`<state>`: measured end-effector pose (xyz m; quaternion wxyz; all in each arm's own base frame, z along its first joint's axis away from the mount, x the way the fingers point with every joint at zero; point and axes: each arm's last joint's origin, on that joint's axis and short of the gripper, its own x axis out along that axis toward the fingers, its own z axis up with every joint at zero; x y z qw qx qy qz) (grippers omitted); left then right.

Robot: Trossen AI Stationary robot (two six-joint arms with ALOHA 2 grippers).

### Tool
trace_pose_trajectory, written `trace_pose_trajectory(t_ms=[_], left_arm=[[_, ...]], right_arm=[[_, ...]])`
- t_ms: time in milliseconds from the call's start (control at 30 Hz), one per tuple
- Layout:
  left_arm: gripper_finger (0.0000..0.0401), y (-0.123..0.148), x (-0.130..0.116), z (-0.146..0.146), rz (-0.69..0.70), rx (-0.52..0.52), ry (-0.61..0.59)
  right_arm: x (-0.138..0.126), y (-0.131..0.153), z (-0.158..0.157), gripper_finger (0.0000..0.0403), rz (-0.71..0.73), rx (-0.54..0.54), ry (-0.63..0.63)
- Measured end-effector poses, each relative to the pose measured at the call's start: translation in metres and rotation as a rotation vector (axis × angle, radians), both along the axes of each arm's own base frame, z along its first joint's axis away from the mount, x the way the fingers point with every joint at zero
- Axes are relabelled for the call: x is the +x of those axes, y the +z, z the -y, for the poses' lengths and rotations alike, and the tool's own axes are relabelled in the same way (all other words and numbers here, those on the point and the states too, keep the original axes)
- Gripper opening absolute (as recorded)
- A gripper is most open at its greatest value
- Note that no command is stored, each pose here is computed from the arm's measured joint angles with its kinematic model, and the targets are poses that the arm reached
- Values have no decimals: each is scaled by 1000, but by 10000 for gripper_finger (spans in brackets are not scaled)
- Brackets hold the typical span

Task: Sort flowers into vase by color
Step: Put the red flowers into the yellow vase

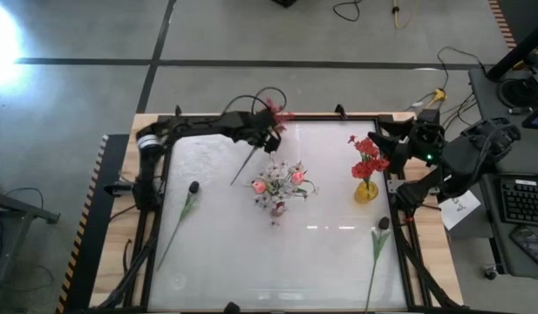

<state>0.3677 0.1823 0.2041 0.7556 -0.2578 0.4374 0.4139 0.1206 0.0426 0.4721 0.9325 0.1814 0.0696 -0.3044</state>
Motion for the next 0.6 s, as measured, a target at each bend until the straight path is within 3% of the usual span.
trace_pose_trajectory(t_ms=[233,467,600], left_arm=[[2,97,-32,13,190,223,-21],[0,185,-67,39,497,447,-100],[0,220,-84,59,640,541,-163]], right_arm=[[-2,4,6,270,21,-27,-39],[28,11,0,270,-35,-162,22],[50,18,-2,270,-17,-225,115]])
